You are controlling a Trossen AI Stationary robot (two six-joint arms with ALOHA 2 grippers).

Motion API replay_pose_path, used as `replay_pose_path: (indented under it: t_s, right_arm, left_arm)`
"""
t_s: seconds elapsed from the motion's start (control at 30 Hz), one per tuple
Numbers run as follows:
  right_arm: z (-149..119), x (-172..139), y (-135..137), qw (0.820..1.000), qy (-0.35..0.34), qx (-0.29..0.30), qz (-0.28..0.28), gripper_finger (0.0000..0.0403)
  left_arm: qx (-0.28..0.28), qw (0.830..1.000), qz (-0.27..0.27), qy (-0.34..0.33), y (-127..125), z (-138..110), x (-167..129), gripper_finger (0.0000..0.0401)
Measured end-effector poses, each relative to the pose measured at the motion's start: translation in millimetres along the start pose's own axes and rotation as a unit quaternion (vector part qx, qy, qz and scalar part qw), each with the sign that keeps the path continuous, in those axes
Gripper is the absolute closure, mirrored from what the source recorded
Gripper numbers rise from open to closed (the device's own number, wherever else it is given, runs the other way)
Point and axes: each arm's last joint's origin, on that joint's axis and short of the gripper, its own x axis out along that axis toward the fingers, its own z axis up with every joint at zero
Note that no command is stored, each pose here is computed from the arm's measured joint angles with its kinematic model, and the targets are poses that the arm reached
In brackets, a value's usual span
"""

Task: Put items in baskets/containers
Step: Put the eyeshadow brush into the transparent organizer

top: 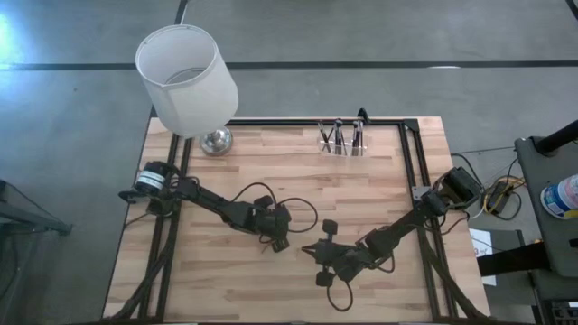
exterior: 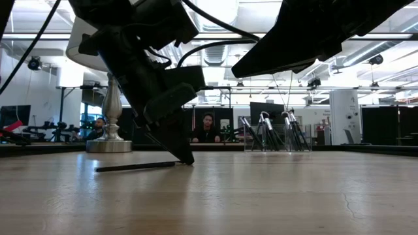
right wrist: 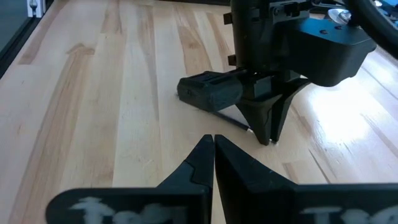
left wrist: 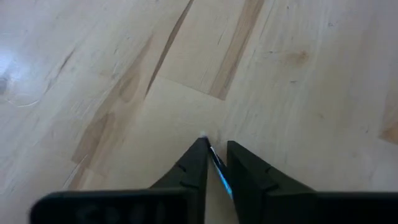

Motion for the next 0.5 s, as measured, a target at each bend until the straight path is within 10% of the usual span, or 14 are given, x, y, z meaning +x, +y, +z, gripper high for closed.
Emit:
replay_pose_path:
  t_s: [0.5]
  right_arm:
    - [-3.8,-2.8,0.5,0.999,0.004,-0.019,-0.025,0.0394]
  left_arm:
    - [0.030,1.000,-0.002,0.001,-1.3,-1.1,-15.9,0.0400]
